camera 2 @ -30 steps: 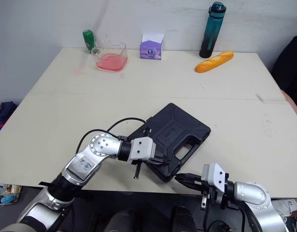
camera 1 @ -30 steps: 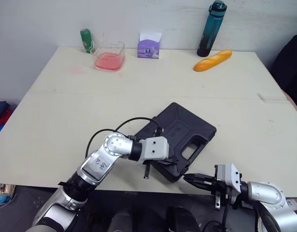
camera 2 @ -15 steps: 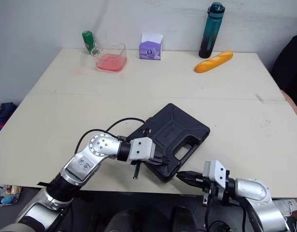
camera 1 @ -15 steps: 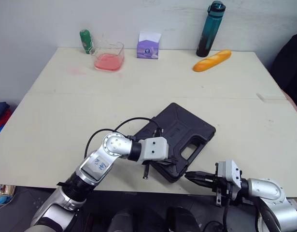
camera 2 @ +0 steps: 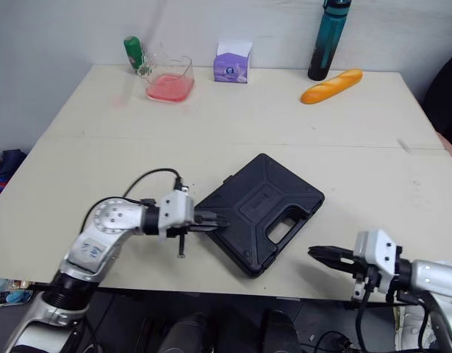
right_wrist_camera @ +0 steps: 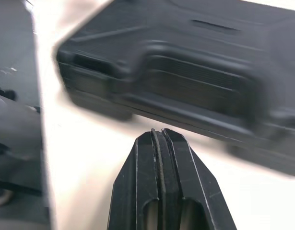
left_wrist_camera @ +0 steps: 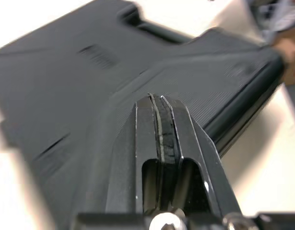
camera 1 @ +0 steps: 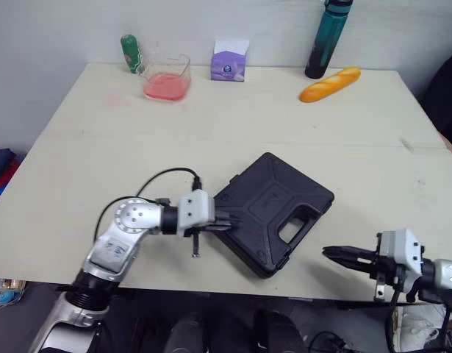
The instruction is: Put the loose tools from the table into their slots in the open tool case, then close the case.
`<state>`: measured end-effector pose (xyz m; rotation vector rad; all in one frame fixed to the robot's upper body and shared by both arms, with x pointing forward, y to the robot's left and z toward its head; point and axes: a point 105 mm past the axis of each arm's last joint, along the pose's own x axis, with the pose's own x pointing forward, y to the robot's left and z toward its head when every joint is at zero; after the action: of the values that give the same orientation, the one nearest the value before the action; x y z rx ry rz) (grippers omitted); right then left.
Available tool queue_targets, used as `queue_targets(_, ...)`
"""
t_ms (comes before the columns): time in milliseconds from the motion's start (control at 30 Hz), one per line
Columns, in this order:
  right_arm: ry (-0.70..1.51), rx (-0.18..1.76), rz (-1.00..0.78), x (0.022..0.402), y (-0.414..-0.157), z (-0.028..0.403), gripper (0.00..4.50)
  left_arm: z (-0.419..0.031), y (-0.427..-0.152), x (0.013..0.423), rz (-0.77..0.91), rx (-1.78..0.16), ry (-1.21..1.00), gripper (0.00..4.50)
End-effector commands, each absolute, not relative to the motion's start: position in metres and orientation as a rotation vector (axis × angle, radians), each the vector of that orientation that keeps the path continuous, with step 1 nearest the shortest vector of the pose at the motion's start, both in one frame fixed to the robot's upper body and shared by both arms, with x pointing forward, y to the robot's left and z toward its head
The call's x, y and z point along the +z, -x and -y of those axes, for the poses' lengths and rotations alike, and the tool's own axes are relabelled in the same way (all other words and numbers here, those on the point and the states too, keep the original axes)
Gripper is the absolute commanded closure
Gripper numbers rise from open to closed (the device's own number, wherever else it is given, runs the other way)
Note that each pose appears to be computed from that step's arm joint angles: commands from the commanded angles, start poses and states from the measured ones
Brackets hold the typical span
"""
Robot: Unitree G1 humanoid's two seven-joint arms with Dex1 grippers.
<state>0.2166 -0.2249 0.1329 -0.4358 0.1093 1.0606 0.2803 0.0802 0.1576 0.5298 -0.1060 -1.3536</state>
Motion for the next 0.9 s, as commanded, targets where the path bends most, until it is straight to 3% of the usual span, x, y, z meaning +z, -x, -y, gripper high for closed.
queue_targets(33, 0.47, 1.0, -0.088, 0.152, -0.223, 0.247, 4.5, -0.105, -0.282, 0.181, 0.181, -1.256, -0.552, 4.49)
queue_targets(67, 0.491, 0.962, -0.086, 0.16, -0.228, 0.259, 4.5, -0.123, -0.285, 0.185, 0.168, -1.19, -0.549, 4.49)
queue_targets(100, 0.508, 0.936, -0.094, 0.166, -0.231, 0.269, 3.84, -0.141, -0.287, 0.186, 0.144, -1.13, -0.552, 3.86)
queue_targets(133, 0.52, 0.922, -0.099, 0.17, -0.233, 0.275, 3.54, -0.152, -0.287, 0.186, 0.128, -1.097, -0.555, 3.55)
queue_targets(367, 0.676, 0.77, -0.076, 0.206, -0.258, 0.324, 0.0, -0.245, -0.268, 0.156, -0.111, -0.82, -0.603, 0.14)
queue_targets(633, 0.769, 0.684, -0.071, 0.23, -0.28, 0.361, 0.0, -0.322, -0.252, 0.146, -0.21, -0.551, -0.603, 0.06)
queue_targets(900, 0.787, 0.692, -0.049, 0.225, -0.294, 0.361, 0.0, -0.328, -0.261, 0.154, -0.187, -0.498, -0.611, 0.06)
